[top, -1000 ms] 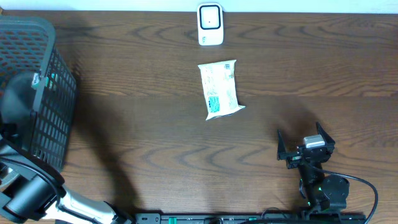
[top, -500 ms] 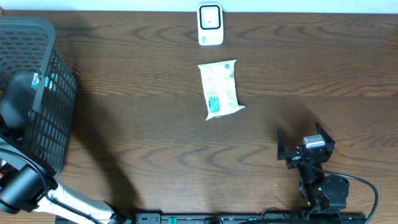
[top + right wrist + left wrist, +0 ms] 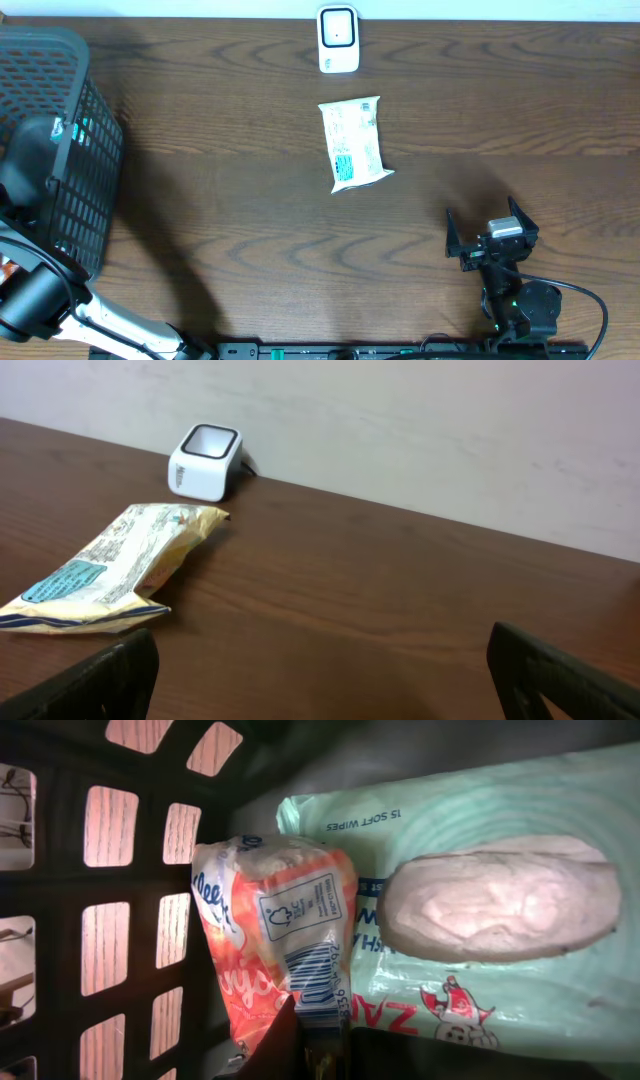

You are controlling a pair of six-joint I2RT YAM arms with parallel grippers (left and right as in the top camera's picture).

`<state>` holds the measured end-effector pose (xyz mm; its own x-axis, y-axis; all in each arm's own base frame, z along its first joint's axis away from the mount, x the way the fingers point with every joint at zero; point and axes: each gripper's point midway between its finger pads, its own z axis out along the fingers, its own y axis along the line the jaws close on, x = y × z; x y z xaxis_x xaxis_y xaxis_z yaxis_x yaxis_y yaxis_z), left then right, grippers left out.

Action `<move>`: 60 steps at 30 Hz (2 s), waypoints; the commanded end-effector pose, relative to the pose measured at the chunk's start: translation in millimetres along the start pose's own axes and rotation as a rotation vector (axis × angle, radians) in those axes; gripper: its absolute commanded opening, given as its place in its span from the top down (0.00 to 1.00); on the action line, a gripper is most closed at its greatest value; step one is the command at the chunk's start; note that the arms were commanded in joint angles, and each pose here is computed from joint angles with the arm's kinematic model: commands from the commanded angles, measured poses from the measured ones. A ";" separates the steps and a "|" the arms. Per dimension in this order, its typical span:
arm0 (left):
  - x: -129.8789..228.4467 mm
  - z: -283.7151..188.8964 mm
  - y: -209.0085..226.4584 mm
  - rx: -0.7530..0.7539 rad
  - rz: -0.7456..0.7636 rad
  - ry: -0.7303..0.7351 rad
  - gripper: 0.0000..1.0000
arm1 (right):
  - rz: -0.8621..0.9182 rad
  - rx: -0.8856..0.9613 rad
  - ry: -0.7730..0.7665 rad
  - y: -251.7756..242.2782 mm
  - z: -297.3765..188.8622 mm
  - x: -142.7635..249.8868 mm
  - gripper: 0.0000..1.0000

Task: Scan the item barcode
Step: 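Grasp the small orange-and-white package in the basket with the left gripper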

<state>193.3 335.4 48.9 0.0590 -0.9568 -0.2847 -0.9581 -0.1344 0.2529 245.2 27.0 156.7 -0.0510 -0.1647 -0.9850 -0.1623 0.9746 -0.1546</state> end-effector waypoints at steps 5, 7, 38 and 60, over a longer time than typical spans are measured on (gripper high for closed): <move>5.8 -25.4 -7.3 0.123 -0.027 0.046 0.93 | -0.004 -0.008 -0.002 2.1 -0.2 -0.1 0.01; 3.2 -41.1 -9.1 0.179 -0.042 0.037 0.93 | -0.004 -0.008 -0.002 2.1 -0.2 -0.1 0.01; 21.2 -75.5 -30.7 0.453 0.104 0.041 0.93 | -0.004 -0.008 -0.002 2.1 -0.2 -0.1 0.01; 25.6 -68.8 -65.6 0.566 0.132 0.115 0.18 | -0.004 -0.008 -0.002 2.1 -0.2 -0.1 0.01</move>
<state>266.0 299.2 58.8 -0.0624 -0.9890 -0.1343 -0.9782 0.0873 -0.1883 245.2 27.0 156.7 -0.0509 -0.1651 -0.9850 -0.1623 0.9745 -0.1549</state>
